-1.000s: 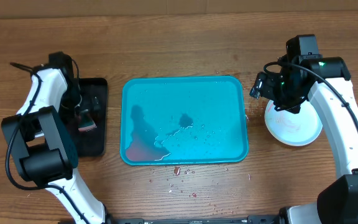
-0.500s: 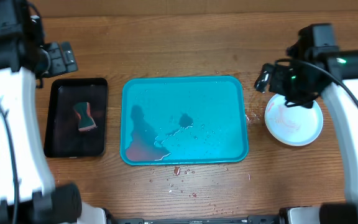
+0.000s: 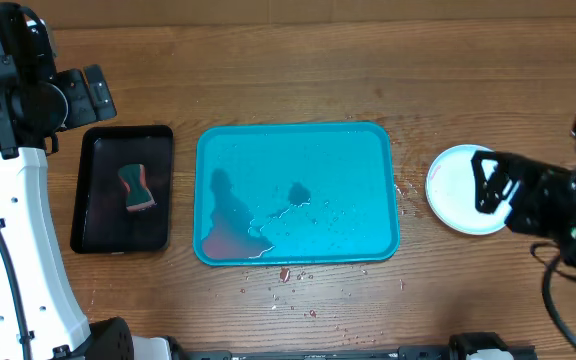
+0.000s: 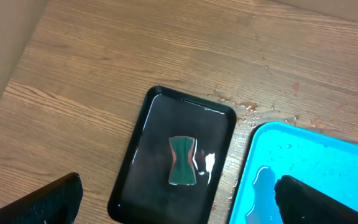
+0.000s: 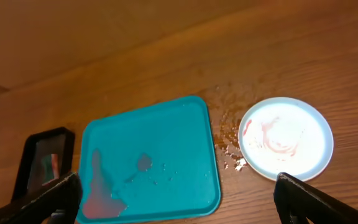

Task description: Clean dirty plates on tray and stack at the side

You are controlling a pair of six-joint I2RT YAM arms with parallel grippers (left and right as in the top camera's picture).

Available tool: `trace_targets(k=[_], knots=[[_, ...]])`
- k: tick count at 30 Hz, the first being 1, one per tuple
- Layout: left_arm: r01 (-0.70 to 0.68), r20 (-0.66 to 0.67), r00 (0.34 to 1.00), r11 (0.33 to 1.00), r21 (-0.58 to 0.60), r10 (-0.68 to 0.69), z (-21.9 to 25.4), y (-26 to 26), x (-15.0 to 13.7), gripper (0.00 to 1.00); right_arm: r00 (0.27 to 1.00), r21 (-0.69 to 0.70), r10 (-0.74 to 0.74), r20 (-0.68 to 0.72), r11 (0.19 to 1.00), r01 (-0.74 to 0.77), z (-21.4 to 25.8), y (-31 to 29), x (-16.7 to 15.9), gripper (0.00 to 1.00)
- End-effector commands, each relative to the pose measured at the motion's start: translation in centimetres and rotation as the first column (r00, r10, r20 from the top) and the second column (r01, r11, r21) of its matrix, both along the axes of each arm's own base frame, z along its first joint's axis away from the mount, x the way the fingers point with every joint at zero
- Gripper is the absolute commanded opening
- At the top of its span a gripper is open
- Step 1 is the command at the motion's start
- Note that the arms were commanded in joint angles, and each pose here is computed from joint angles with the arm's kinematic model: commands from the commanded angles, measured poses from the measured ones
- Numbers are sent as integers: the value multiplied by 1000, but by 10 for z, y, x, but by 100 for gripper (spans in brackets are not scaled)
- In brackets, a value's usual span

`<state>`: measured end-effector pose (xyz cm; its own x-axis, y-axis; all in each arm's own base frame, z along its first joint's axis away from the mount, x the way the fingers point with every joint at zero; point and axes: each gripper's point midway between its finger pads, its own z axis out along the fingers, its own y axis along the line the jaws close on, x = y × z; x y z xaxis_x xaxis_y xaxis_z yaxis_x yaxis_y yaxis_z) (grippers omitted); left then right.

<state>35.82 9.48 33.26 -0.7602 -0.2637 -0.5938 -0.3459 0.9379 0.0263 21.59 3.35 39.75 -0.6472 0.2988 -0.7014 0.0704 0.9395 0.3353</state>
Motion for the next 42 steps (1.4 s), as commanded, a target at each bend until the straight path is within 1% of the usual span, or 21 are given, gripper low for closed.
trace_targets(k=[1, 8, 10, 12, 14, 17, 19, 23, 25, 30, 33, 35, 42], knots=[[12, -4, 1000, 1000, 4, -12, -1, -1, 1, 100, 999, 0, 18, 37, 1000, -18, 8, 2, -6, 100], [12, -4, 1000, 1000, 4, -12, -1, 0, 1, 100, 1000, 1, 21, 21, 1000, -21, 5, 3, -6, 100], [12, -4, 1000, 1000, 4, -12, -1, 0, 1, 100, 999, -8, 14, 36, 1000, -14, 5, 1, 1, 100], [12, -4, 1000, 1000, 4, -12, -1, 0, 1, 100, 997, -12, 6, 79, 1000, -5, 8, 0, 10, 100], [12, -4, 1000, 1000, 4, -12, -1, -1, 1, 100, 987, -29, -5, 163, 1000, 9, 10, -4, 24, 100], [12, -4, 1000, 1000, 4, -12, -1, -1, 1, 100, 963, -76, 44, 267, 997, -24, 3, -1, 36, 100], [12, -4, 1000, 1000, 4, -12, -1, 0, 1, 100, 939, -96, 87, 332, 994, -58, -10, 4, 38, 100], [12, -4, 1000, 1000, 4, -12, -1, 0, 1, 100, 885, -107, 101, 454, 993, -59, -46, 5, 38, 100], [12, -4, 1000, 1000, 4, -12, -1, 0, 1, 100, 840, -108, 99, 534, 993, -48, -71, 5, 37, 100], [12, -4, 1000, 1000, 4, -12, -1, 0, 1, 100, 741, -106, 94, 665, 994, -31, -118, 5, 30, 100], [12, -4, 1000, 1000, 4, -12, -1, 0, 1, 100, 702, -105, 92, 706, 994, -24, -144, 5, 27, 100], [12, -4, 1000, 1000, 4, -12, -1, -1, 1, 100, 690, -104, 91, 718, 994, -22, -160, 5, 26, 100], [12, -4, 1000, 1000, 4, -12, -1, 0, 1, 100, 685, -104, 87, 723, 994, -17, -192, 4, 25, 100]])
